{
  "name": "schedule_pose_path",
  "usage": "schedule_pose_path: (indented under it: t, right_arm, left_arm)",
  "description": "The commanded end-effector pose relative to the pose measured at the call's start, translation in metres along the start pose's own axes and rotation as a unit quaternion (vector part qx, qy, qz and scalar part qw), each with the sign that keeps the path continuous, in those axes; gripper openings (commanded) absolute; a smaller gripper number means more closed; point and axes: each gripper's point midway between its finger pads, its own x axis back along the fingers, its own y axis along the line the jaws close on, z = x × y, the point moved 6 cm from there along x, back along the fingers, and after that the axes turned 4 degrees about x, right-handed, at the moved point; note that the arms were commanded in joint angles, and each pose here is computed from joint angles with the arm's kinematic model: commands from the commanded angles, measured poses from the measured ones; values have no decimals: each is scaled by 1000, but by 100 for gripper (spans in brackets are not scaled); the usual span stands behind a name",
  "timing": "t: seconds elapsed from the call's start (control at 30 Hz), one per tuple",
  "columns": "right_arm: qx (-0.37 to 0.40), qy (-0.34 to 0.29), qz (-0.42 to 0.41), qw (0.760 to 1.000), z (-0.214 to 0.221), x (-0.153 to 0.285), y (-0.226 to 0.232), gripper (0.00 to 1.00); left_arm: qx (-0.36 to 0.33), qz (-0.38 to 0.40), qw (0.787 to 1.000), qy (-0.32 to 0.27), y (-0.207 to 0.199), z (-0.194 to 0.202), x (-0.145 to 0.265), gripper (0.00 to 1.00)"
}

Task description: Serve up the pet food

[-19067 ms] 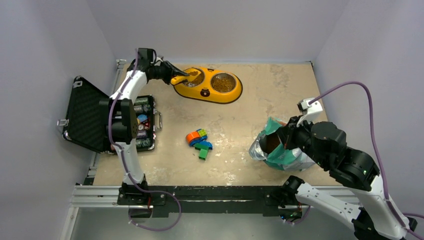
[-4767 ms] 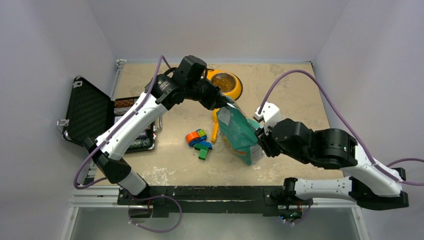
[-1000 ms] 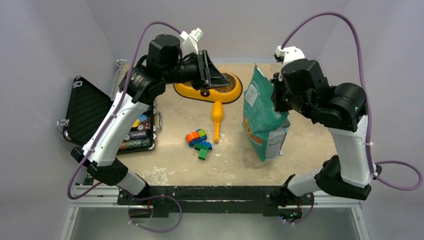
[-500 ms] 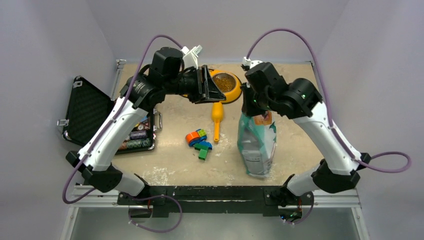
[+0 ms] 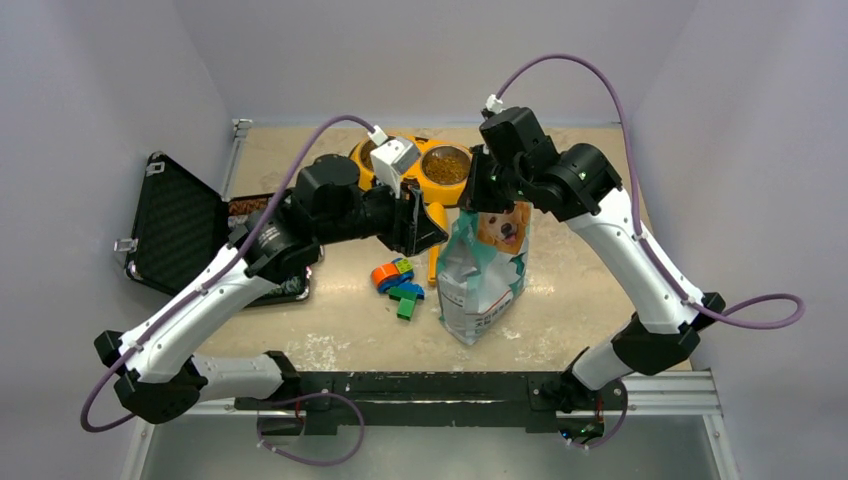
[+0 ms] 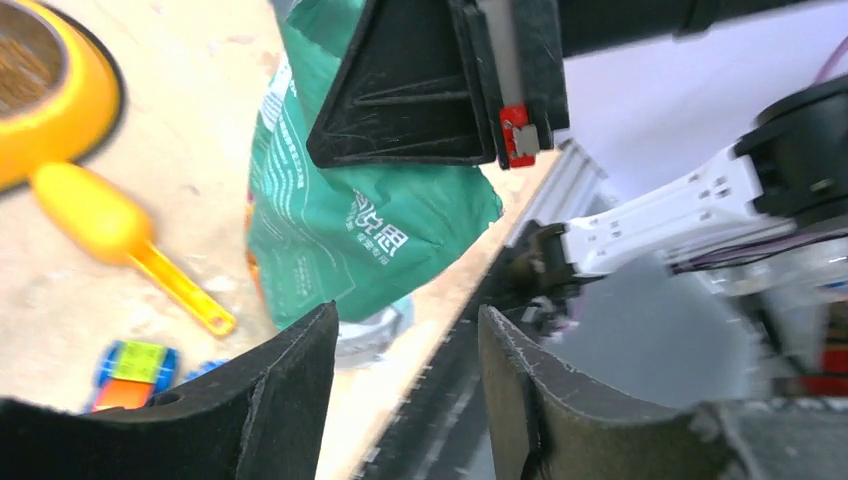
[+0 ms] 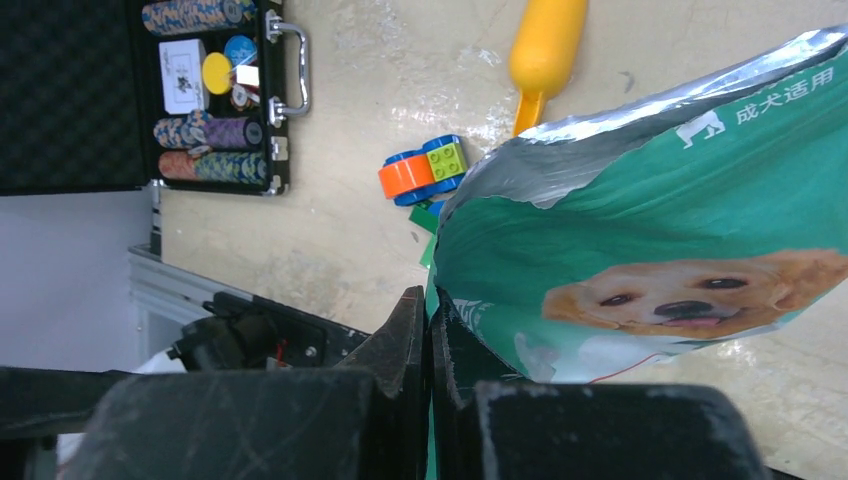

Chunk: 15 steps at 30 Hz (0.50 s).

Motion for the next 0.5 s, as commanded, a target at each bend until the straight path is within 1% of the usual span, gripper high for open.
schedule_pose_path:
  t: [0.0, 0.03, 0.1, 0.17, 0.27, 0.4, 0.47]
  right_arm:
    - [-74, -102, -127, 984, -44, 32, 33, 0]
    - [-77, -100, -126, 984, -44, 32, 33, 0]
    - [-87, -96, -123, 984, -43, 32, 32, 0]
    - [-92, -93, -119, 984, -42, 31, 31, 0]
    - [-100, -90, -112, 985, -41, 33, 29, 0]
    - [-117, -97, -88, 984, -40, 35, 22, 0]
    - [-117, -106, -87, 984, -42, 38, 21, 0]
  left_arm:
    - [-169, -30, 983, -62, 6, -16, -8, 59]
    - [-187, -22, 980, -67, 5, -17, -12, 60]
    - [-221, 2, 972, -76, 0, -19, -20, 70]
    - [-241, 23, 967, -81, -7, -21, -25, 72]
    - [-252, 44, 964, -74, -13, -20, -34, 70]
    - [-255, 71, 962, -68, -23, -20, -44, 64]
    - [-259, 74, 961, -61, -24, -19, -49, 58]
